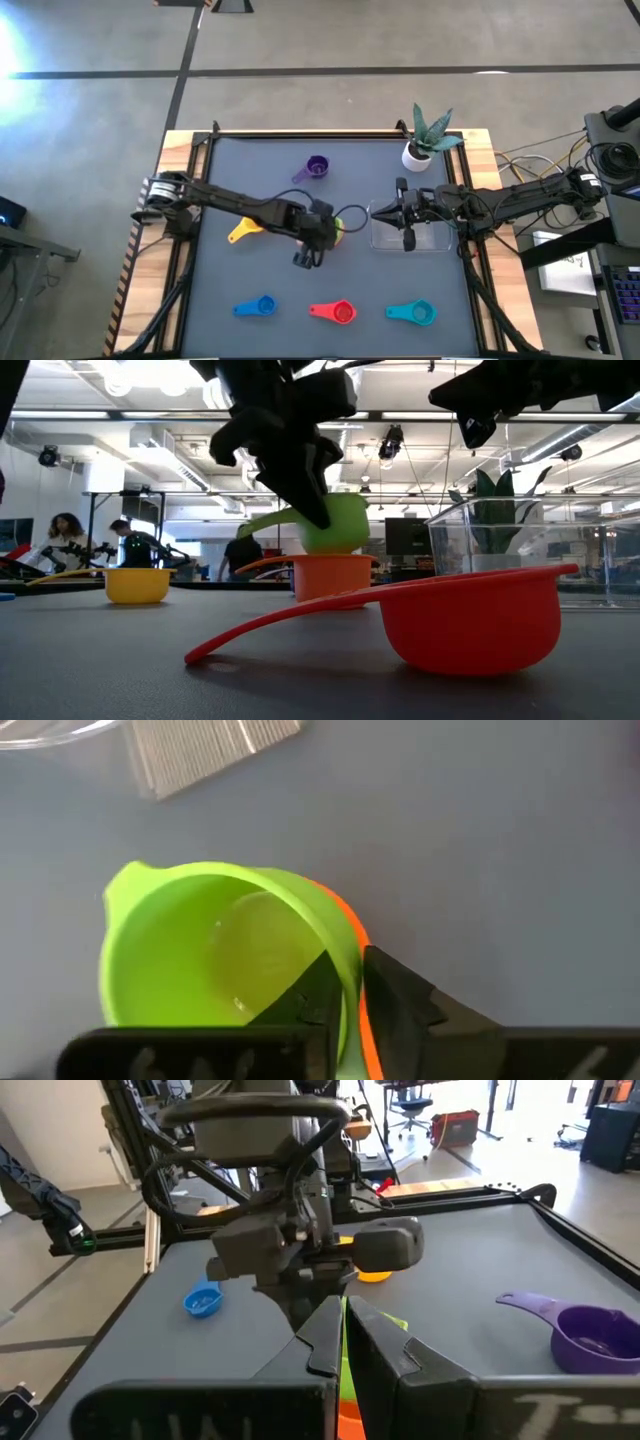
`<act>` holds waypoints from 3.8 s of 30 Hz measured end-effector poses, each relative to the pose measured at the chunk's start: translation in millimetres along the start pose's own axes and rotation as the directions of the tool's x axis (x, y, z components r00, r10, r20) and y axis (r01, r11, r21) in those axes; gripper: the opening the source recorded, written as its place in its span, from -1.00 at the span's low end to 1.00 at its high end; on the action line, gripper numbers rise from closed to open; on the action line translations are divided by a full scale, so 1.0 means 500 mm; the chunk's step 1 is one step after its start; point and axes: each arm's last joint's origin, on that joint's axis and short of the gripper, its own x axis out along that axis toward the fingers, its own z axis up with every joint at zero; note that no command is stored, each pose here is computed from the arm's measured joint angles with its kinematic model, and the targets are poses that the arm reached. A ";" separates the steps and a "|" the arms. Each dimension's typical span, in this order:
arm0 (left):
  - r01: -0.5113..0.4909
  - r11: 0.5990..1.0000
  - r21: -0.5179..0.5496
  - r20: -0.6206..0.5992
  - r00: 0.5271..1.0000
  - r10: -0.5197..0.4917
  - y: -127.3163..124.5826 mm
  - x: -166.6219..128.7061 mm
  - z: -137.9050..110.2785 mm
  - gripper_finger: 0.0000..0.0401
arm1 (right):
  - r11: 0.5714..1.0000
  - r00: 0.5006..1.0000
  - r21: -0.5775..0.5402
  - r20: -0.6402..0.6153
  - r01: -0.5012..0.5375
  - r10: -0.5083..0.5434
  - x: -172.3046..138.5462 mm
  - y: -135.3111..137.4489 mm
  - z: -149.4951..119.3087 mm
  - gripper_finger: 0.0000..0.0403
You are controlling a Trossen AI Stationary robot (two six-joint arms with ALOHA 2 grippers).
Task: Nest measuring cups in basket
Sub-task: Stack the green measuring cup on top of the orange measuring cup, then stack the violet measuring cup on top of the green measuring cup
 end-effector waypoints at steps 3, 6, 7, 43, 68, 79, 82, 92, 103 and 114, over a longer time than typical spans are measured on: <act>-0.004 1.000 0.001 0.006 1.000 0.004 0.002 -0.003 0.002 -0.72 | 1.000 1.000 0.000 -0.005 0.001 -0.001 0.000 0.000 -0.001 -0.95; -0.002 1.000 0.000 0.001 1.000 0.002 0.002 -0.003 0.001 -0.56 | 1.000 1.000 0.000 -0.005 0.001 -0.001 0.000 0.000 -0.001 -0.95; -0.001 1.000 -0.003 0.000 1.000 0.001 0.001 -0.003 0.001 -0.50 | 1.000 1.000 0.000 -0.005 0.001 -0.001 0.000 0.000 -0.001 -0.95; -0.272 0.748 -0.606 0.044 0.927 0.373 0.258 -0.070 -0.313 0.16 | 0.997 1.000 0.071 -0.004 0.009 -0.009 0.000 -0.001 -0.001 -0.95; -0.325 0.714 -0.620 -0.204 0.946 0.253 0.316 0.038 -0.319 0.14 | 0.995 1.000 0.097 -0.004 0.018 -0.018 0.000 -0.001 -0.001 -0.95; -0.325 0.739 -0.590 -0.224 0.945 0.237 0.315 0.055 -0.327 -0.39 | 0.995 1.000 0.093 -0.005 0.019 -0.018 0.000 -0.001 -0.001 -0.95; -0.325 0.740 -0.589 -0.222 0.946 0.238 0.315 0.054 -0.326 -0.39 | 0.995 1.000 0.093 -0.005 0.018 -0.018 0.000 -0.001 -0.001 -0.95; -0.313 0.755 -0.576 -0.195 0.950 0.245 0.310 0.026 -0.313 -0.39 | 0.995 1.000 0.094 -0.006 0.018 -0.018 0.000 -0.001 -0.001 -0.95; -0.228 0.825 -0.517 -0.094 0.973 0.210 0.210 -0.070 -0.219 -0.39 | 0.995 0.999 0.093 -0.026 0.030 -0.028 0.000 -0.002 -0.005 -0.95; -0.062 0.890 -0.452 0.102 0.987 0.121 0.088 -0.140 -0.143 -0.39 | 0.997 0.999 0.077 -0.025 0.029 -0.028 0.000 -0.002 -0.005 -0.95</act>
